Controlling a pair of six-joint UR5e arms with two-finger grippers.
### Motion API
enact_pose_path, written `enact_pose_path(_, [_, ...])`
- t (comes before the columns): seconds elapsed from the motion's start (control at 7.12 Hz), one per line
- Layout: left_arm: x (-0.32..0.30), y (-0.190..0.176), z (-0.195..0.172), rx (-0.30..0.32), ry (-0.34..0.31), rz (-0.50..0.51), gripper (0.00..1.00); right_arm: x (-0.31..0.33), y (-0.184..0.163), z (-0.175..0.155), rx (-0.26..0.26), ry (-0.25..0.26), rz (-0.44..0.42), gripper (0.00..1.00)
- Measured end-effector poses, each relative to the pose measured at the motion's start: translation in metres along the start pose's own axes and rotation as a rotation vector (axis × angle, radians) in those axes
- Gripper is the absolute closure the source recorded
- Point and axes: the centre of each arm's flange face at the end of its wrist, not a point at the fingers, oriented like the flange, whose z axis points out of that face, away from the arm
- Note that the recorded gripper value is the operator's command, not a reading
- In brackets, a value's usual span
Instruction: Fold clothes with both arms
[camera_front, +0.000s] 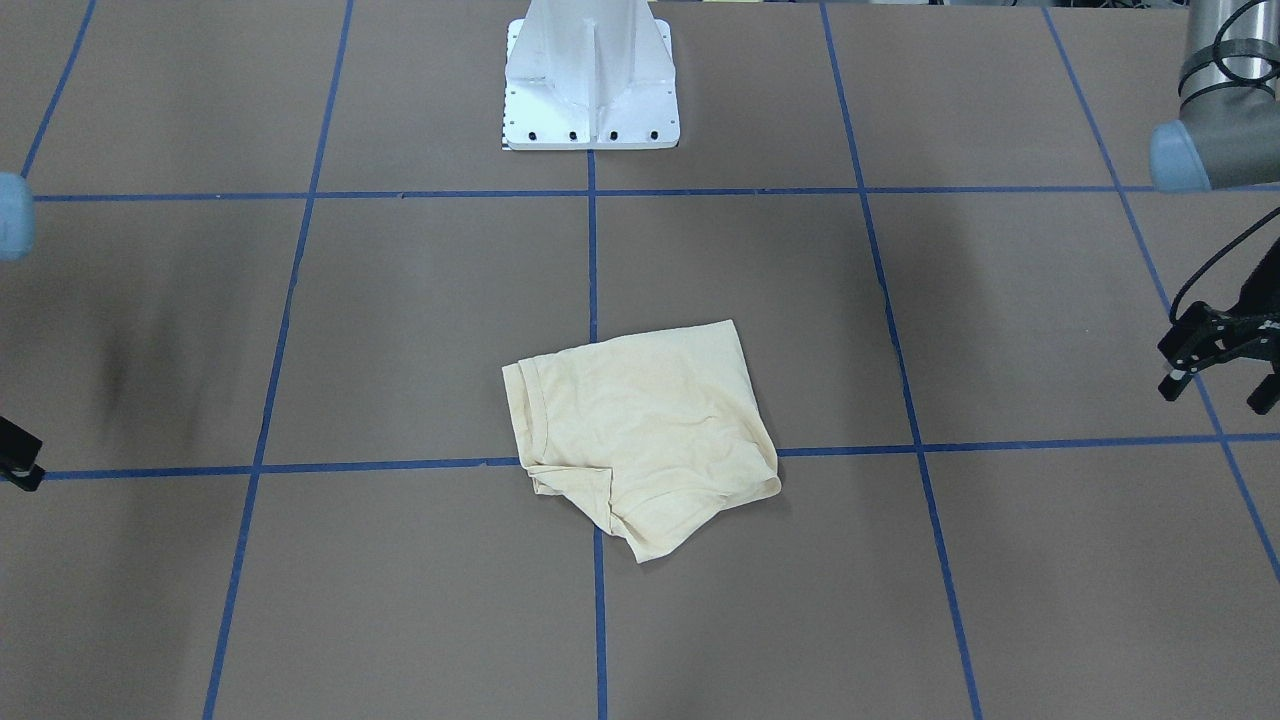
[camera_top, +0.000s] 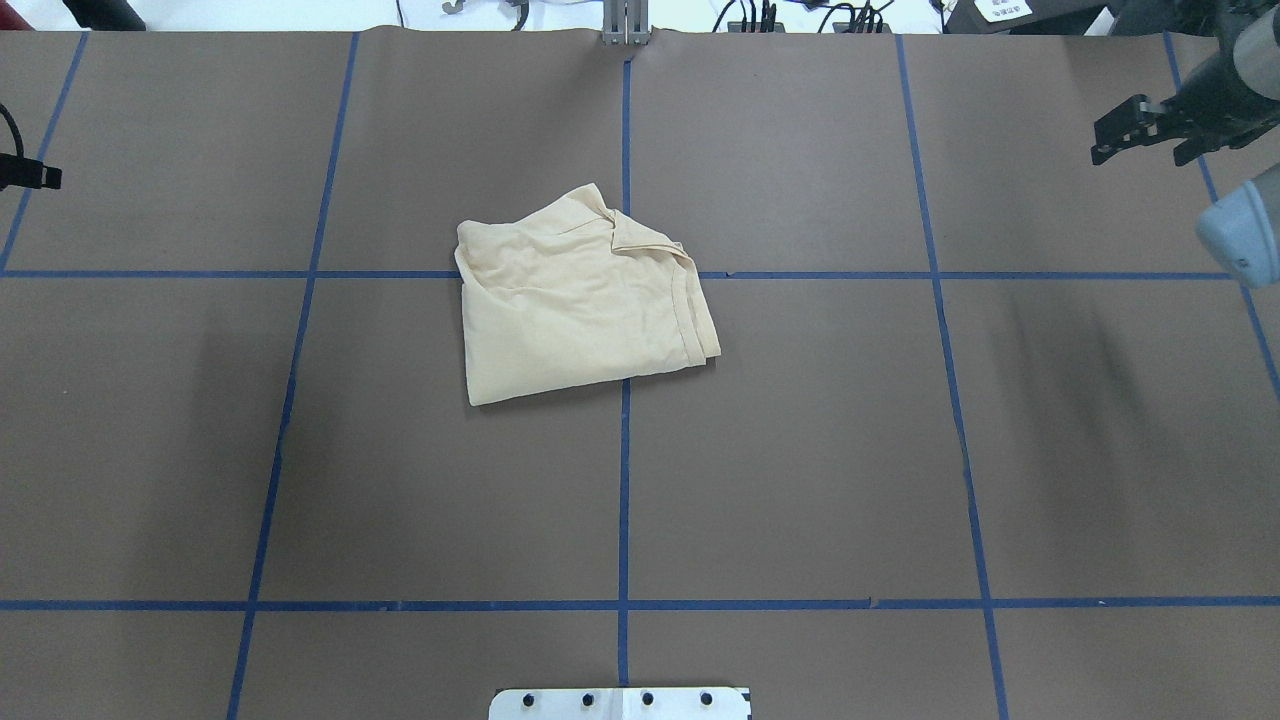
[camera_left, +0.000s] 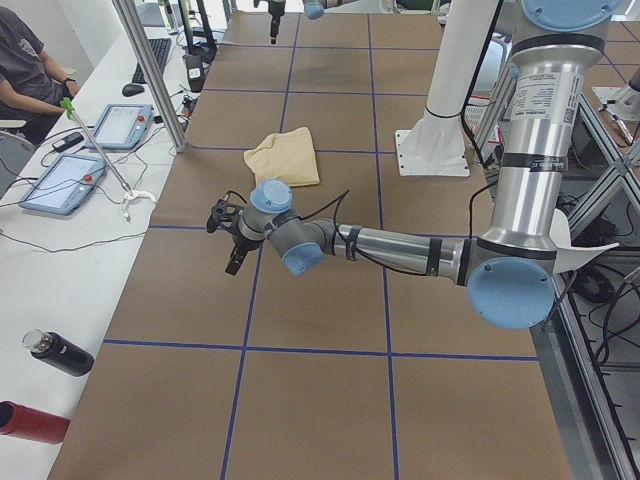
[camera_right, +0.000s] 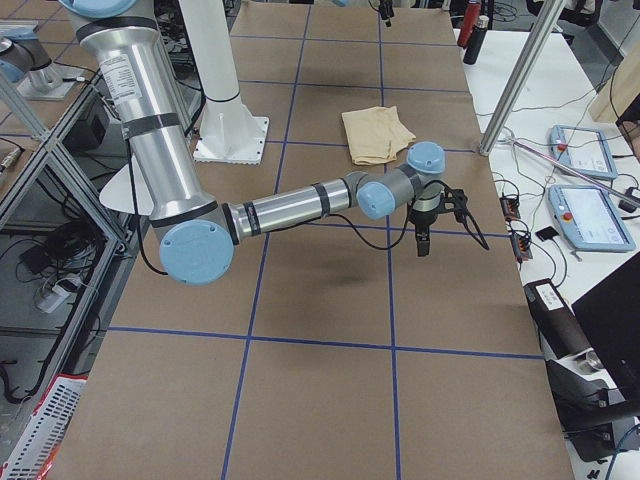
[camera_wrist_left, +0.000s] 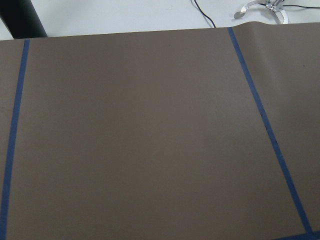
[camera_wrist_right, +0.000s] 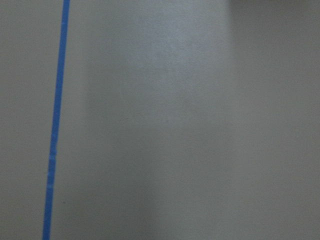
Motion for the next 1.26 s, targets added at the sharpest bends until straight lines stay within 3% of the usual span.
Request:
enact_pose_path(0.28, [-0.061,-0.01,-0.036,-0.094,-0.109,0.162,0.0,0.07,0.021,-0.019,-0.03,0.055,-0.108,0.0])
enact_pose_path(0.7, [-0.076,-0.01,-0.072,-0.257,-0.149,0.206,0.0,0.129,0.057,-0.051,-0.186,0.109,-0.225,0.0])
enact_pose_path(0.98, [-0.106,0.007,-0.078,-0.337,-0.115,0.21,0.0,0.162,0.097,-0.041,-0.249,0.095,-0.213,0.0])
enact_pose_path(1.26, [-0.137,0.044,-0.063,-0.394,-0.007,0.128,0.0,0.186,0.125,-0.035,-0.268,0.045,-0.165,0.0])
